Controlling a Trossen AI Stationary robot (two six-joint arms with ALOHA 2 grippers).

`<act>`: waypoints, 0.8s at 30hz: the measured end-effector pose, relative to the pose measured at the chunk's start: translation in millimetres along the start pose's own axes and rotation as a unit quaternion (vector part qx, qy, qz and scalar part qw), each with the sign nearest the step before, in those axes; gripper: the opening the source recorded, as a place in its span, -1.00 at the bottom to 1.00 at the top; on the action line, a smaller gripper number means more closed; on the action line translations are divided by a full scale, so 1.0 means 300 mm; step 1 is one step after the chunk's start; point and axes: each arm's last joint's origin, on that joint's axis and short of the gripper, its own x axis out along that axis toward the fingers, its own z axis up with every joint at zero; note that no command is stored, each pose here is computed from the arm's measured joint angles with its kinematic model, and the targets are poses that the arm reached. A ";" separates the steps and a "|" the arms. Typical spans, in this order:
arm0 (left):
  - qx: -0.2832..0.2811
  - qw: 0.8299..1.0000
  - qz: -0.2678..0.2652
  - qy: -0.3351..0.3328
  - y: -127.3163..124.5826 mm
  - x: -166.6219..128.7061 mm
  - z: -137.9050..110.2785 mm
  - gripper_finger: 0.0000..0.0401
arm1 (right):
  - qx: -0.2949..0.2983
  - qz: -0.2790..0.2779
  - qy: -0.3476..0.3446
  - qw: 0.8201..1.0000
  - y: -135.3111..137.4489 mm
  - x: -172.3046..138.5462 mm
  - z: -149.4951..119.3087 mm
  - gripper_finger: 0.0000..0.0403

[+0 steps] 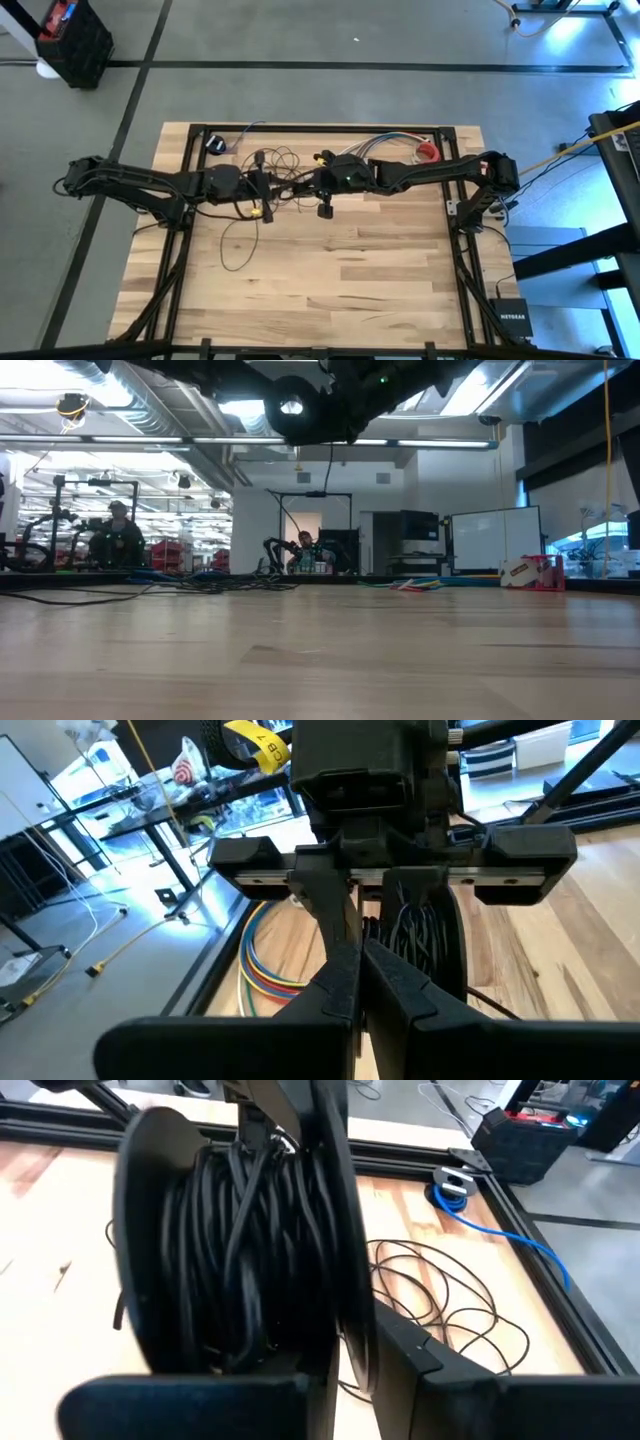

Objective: Coiling cords

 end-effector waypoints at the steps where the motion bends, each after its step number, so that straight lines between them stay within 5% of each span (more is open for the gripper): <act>1: 0.000 1.000 0.000 0.000 0.000 0.000 0.000 -0.98 | -0.001 0.000 0.001 1.000 0.000 0.000 0.000 -0.77; 10: -0.004 1.000 -0.002 0.002 -0.001 0.000 -0.002 -0.99 | -0.021 0.000 0.000 1.000 0.000 0.000 0.000 -0.76; 15: -0.002 1.000 -0.005 0.003 -0.002 0.001 -0.004 -0.99 | -0.052 0.000 0.005 0.999 -0.001 -0.016 0.006 -0.56; 24: 0.004 1.000 -0.002 0.009 -0.003 0.002 -0.010 -0.99 | -0.091 -0.060 0.021 0.994 -0.026 -0.197 0.083 -0.29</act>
